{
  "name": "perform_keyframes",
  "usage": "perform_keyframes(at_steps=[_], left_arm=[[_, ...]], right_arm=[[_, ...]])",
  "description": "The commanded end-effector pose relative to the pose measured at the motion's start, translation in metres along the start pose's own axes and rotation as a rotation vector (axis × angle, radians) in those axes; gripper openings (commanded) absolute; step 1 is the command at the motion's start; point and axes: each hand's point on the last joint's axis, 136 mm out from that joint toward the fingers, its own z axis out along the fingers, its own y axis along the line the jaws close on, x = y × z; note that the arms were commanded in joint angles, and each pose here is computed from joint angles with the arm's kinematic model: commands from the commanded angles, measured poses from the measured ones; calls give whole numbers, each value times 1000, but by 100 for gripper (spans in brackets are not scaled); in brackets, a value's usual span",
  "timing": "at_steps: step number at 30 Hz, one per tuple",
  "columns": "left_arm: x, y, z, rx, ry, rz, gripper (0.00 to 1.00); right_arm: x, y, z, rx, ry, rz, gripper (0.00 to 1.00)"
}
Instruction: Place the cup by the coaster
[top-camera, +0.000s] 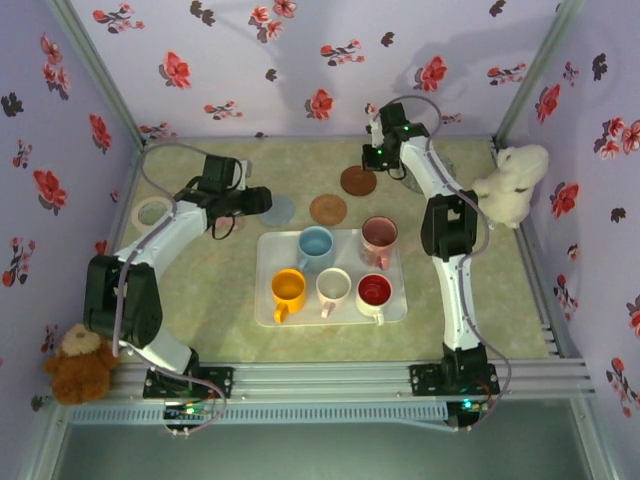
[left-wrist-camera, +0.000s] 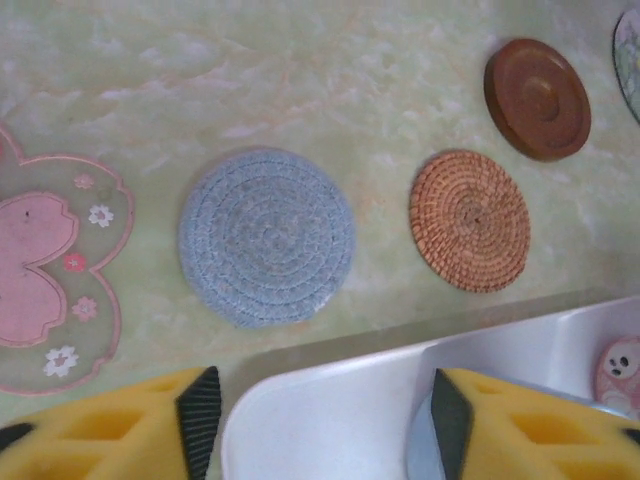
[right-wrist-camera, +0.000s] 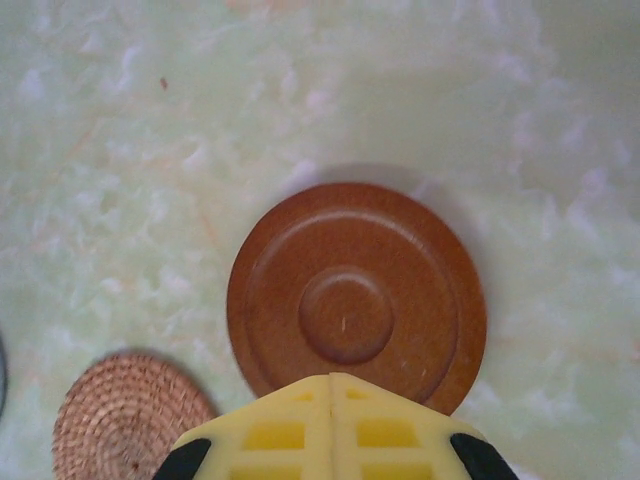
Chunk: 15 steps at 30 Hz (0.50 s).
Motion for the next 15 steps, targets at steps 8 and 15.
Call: perform_keyframes(at_steps=[8, 15], left_arm=[[-9, -16, -7, 70, -69, 78, 89], [-9, -15, -6, 65, -70, 77, 99]], right_arm=[[2, -5, 38, -5, 10, 30, 0], [12, -9, 55, -2, 39, 54, 0]])
